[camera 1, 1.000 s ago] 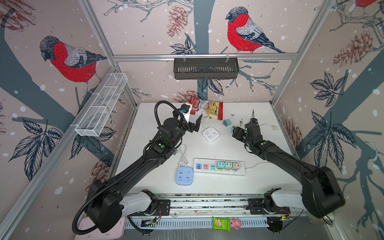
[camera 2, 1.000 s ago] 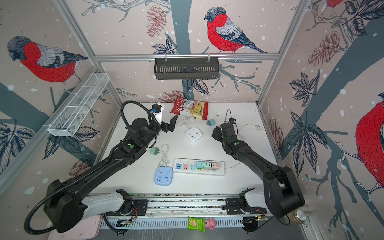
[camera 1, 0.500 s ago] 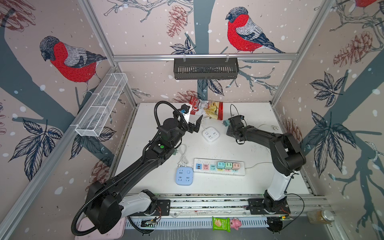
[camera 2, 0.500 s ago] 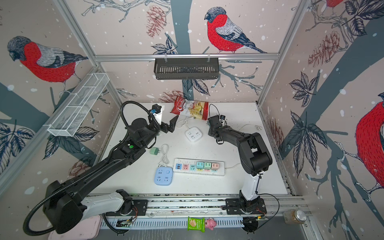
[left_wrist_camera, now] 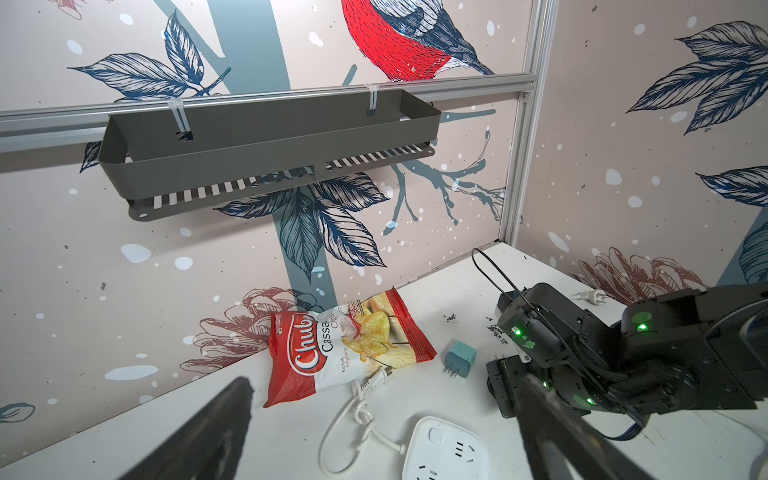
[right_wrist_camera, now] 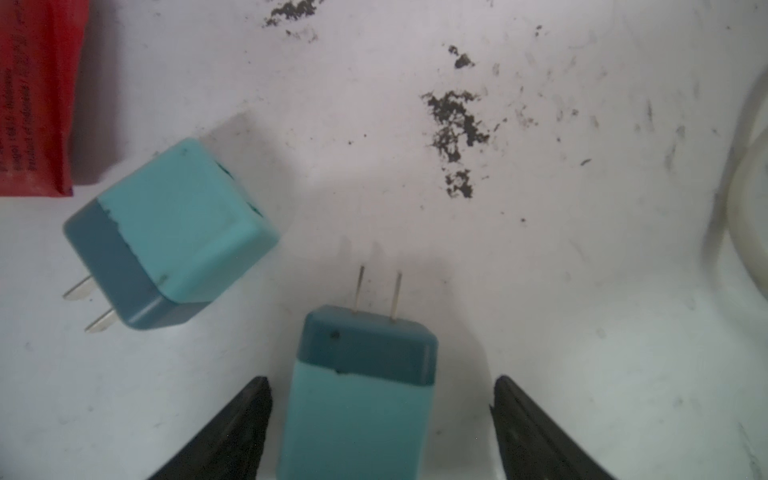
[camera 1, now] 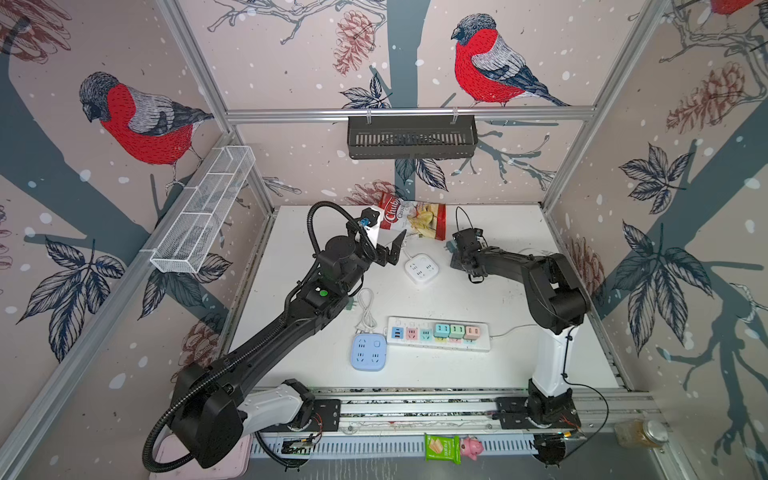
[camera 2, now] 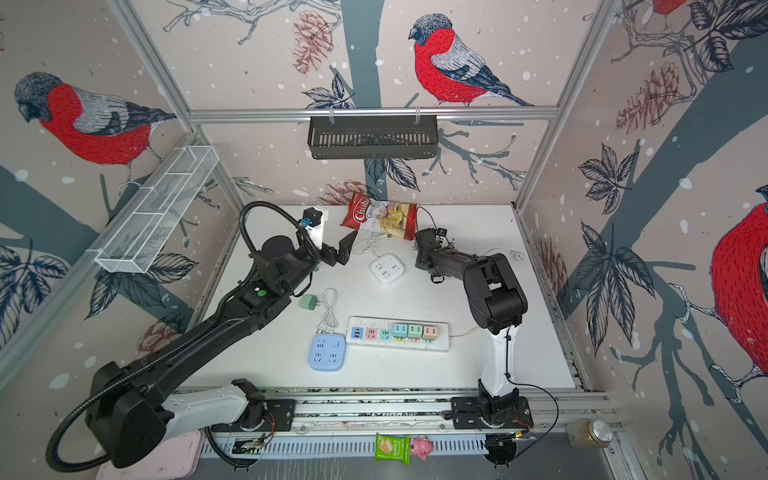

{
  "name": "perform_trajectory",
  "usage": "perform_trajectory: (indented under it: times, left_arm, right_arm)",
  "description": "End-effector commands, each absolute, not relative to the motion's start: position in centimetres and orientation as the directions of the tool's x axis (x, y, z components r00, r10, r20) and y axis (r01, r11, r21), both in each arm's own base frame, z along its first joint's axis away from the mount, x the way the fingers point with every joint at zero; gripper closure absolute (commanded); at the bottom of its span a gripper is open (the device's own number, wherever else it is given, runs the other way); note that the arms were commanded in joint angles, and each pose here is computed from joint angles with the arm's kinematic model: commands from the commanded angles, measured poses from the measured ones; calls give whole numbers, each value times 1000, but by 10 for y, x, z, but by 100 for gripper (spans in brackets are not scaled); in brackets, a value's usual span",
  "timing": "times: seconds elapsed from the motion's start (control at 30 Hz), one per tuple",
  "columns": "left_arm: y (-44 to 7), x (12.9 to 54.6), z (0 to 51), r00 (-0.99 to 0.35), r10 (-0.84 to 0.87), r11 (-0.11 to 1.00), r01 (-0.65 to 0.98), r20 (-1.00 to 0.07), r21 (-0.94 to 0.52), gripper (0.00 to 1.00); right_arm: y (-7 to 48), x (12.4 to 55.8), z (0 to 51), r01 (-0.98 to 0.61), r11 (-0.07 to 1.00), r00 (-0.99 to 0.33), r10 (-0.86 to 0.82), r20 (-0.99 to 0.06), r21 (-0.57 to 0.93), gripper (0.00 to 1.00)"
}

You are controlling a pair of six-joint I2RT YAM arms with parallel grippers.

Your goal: Insert the plug

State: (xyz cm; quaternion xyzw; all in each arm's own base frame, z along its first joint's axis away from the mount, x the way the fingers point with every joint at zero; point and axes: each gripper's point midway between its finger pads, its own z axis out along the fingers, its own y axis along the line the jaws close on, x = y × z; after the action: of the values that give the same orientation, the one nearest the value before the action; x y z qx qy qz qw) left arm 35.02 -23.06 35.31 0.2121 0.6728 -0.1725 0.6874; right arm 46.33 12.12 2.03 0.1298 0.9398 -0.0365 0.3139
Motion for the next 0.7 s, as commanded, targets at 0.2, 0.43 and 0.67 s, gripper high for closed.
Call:
perform_trajectory:
  times: [0.2, 0.43, 0.67]
  left_arm:
    - [-232, 349, 364, 68, 31, 844, 533, -997, 62, 2]
    - [-231, 349, 363, 70, 35, 845, 530, -997, 67, 2]
    - [-230, 349, 362, 69, 38, 846, 529, -997, 69, 2]
  right_arm:
    - [117, 448, 2, 246, 969, -826, 197, -528, -23, 45]
    - [119, 437, 0, 237, 972, -831, 209, -516, 12, 62]
    - [148, 417, 37, 166, 983, -818, 182, -545, 79, 65]
